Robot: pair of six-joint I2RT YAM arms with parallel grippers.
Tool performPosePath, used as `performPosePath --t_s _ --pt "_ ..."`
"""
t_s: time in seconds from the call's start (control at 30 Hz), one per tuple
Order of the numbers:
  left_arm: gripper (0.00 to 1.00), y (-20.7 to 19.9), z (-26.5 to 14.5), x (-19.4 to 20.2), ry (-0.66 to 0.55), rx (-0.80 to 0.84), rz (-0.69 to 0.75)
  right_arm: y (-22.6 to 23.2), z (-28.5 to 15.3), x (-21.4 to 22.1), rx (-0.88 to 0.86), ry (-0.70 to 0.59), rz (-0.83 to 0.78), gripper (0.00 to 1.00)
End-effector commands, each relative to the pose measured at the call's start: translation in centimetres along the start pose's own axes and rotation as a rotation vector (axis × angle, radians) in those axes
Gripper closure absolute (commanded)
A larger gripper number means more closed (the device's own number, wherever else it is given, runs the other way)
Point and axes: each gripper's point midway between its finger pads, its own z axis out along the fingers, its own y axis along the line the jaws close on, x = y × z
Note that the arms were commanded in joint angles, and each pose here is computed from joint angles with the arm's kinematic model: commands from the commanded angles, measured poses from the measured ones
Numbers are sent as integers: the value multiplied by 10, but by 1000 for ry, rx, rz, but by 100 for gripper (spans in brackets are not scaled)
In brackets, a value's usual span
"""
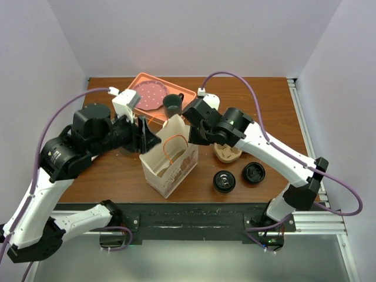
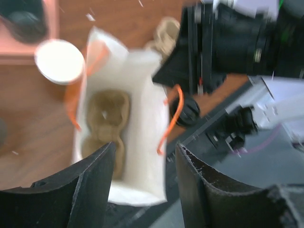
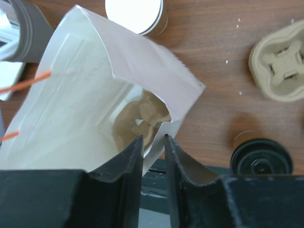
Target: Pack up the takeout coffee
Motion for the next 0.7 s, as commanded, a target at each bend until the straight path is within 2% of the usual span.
performPosePath --t_s 0.0,0.13,0.17,0.27,0.4,0.5,0.67 --pt "41 38 -11 -75 -243 -282 111 20 -4 -24 -110 -72 -245 78" --pt "41 53 -6 -106 -295 -406 155 40 10 -31 -205 -96 -472 89" --pt "41 54 -4 -106 -293 -416 146 42 17 -32 -211 -100 -561 92" --pt "41 63 1 -102 -266 -456 116 53 27 -42 -281 -113 -690 96" --pt "37 68 1 -103 -255 -475 115 67 29 -66 -317 -185 -811 96" --pt "35 75 10 -83 -183 -473 106 80 24 -87 -401 -250 -889 96" --pt "34 73 24 -60 -88 -396 108 87 34 -99 -569 -281 -1006 97"
